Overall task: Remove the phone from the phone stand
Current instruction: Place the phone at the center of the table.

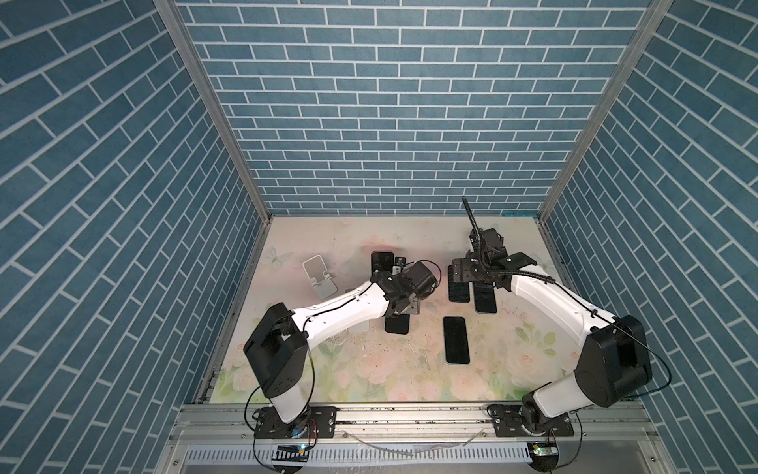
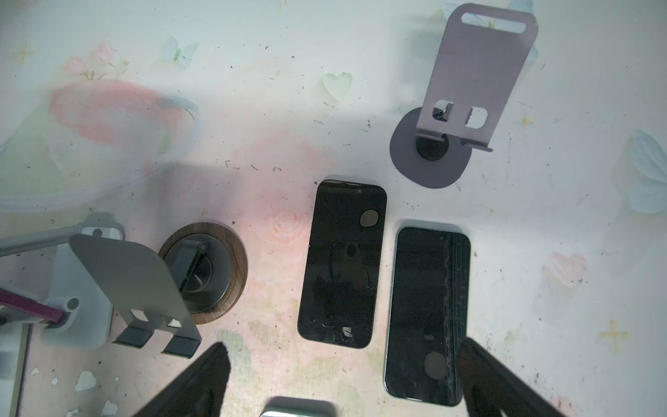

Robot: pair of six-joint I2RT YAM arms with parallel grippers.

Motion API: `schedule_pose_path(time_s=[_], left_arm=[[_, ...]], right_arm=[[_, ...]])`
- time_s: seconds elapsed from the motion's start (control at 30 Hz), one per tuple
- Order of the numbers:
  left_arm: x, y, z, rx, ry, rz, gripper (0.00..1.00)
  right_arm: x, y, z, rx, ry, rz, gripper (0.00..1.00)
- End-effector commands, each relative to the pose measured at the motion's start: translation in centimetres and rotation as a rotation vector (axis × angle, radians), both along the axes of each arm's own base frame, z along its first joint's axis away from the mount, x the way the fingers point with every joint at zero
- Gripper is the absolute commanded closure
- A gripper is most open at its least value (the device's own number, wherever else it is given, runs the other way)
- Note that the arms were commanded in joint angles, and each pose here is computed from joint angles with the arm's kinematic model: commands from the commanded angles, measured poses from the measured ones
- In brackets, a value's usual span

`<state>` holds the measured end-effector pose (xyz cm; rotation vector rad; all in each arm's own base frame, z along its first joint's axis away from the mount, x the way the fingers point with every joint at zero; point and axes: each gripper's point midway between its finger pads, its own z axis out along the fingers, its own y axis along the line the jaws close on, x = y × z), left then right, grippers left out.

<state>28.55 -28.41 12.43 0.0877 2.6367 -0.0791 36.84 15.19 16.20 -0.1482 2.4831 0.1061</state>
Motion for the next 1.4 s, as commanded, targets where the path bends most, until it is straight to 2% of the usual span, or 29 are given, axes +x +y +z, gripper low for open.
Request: schedule_pose_path(time_s=[0.0, 0.23, 0.47, 0.57, 1.03, 1.37], left_arm=[[-0.5, -1.4, -0.2, -0.033, 0.040, 0.005, 0.41], [-1.4, -3.2, -2.4, -0.076, 0.114, 0.015, 0.41], [-3.0, -4.3, -5.0, -0.019, 0.193, 0.020, 0.37], [-3.2, -4.7, -5.0, 0.006, 0.199, 0.014, 0.36], [-4.3, -6.4, -8.5, 0.022, 0.340, -0.004, 0.35], [-4.5, -6.4, -10.0, 0.015, 0.393, 0.006, 0.35]], right_arm=[[-0.5, -1.3, 0.5, -0.029, -0.034, -0.011, 0.02], [-0.9, -1.9, 1.2, -0.014, -0.068, -0.022, 0.02], [-1.3, -2.4, 1.1, -0.007, -0.085, -0.029, 0.02], [-1.5, -2.7, 1.0, -0.018, -0.079, -0.030, 0.02], [-1.8, -3.4, 1.2, -0.025, -0.091, -0.043, 0.01], [-1.7, -3.3, 0.6, -0.016, -0.075, -0.041, 0.01]])
